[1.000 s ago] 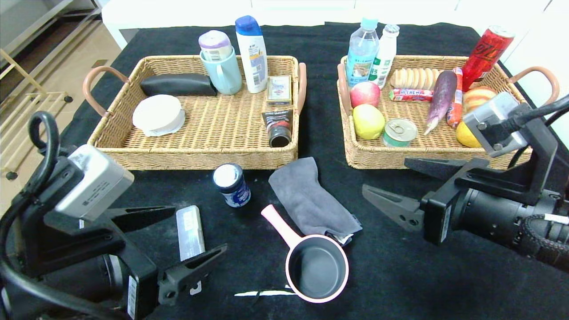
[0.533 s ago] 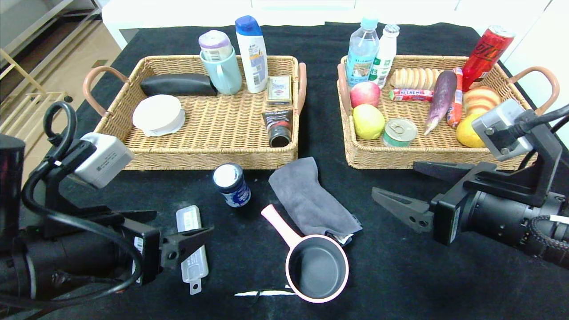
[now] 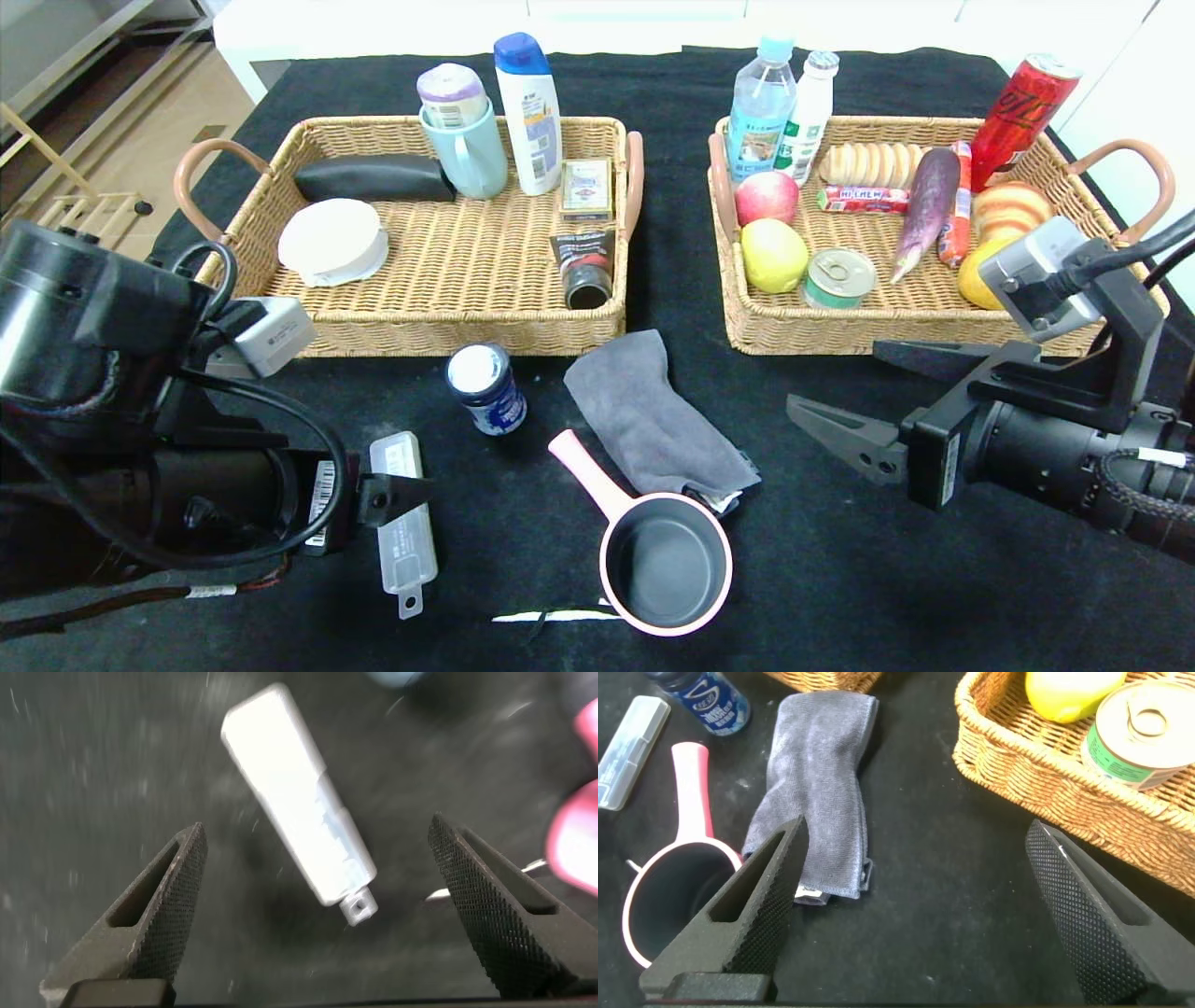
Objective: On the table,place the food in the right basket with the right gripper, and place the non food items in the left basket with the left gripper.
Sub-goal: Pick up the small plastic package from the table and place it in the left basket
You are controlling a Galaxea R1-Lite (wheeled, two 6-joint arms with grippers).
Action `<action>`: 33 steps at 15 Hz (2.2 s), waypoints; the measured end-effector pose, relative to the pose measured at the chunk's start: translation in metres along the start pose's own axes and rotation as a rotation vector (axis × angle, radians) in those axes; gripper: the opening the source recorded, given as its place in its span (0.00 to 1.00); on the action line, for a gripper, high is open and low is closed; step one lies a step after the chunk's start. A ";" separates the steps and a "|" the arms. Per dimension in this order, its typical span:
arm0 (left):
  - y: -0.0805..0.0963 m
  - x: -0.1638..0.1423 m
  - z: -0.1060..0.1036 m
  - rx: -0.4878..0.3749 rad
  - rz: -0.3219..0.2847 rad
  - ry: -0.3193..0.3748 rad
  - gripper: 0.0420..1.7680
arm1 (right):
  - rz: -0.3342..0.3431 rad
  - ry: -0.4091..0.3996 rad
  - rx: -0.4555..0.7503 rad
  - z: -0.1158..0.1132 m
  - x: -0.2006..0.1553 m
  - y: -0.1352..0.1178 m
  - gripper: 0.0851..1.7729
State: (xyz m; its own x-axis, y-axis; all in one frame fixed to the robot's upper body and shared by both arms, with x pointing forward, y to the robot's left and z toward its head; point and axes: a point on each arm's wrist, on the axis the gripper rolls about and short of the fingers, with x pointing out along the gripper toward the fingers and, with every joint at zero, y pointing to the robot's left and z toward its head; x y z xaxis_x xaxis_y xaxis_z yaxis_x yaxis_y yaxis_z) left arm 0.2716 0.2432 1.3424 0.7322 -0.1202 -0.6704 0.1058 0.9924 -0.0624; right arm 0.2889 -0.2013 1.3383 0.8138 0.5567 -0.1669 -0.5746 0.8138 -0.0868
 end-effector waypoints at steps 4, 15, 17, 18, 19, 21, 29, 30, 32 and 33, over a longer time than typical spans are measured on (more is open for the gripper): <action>-0.003 0.015 0.005 -0.023 0.025 0.064 0.97 | -0.002 -0.001 0.000 0.000 0.000 0.000 0.96; -0.008 0.046 0.006 -0.047 0.062 0.135 0.97 | 0.004 0.004 -0.004 -0.001 0.000 0.002 0.96; -0.008 0.047 0.004 -0.042 0.063 0.142 0.97 | 0.005 0.005 -0.004 -0.001 0.000 0.002 0.96; -0.008 0.047 0.004 -0.041 0.061 0.144 0.97 | 0.006 0.006 -0.004 -0.002 0.000 0.002 0.96; -0.008 0.047 0.003 -0.040 0.060 0.148 0.97 | 0.008 0.008 -0.005 -0.002 0.000 0.002 0.96; -0.008 0.048 0.002 -0.035 0.060 0.155 0.97 | 0.014 0.012 -0.007 -0.003 0.000 0.004 0.96; -0.009 0.050 0.000 -0.030 0.065 0.160 0.67 | 0.025 0.020 -0.010 -0.006 0.000 0.007 0.96; -0.009 0.050 0.000 -0.029 0.066 0.160 0.60 | 0.025 0.021 -0.010 -0.006 0.000 0.007 0.96; -0.009 0.050 -0.001 -0.025 0.068 0.164 0.46 | 0.027 0.021 -0.010 -0.006 0.000 0.007 0.96; -0.009 0.051 -0.001 -0.023 0.070 0.166 0.42 | 0.027 0.022 -0.010 -0.006 0.000 0.007 0.96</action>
State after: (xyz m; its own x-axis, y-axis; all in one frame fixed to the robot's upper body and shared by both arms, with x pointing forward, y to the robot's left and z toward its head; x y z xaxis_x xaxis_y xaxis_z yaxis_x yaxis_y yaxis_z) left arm 0.3073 0.2284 1.3081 0.6158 -0.0472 -0.7865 0.0422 0.9987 -0.0269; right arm 0.2844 -0.1962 1.3313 0.7956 0.5748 -0.1914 -0.5976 0.7966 -0.0917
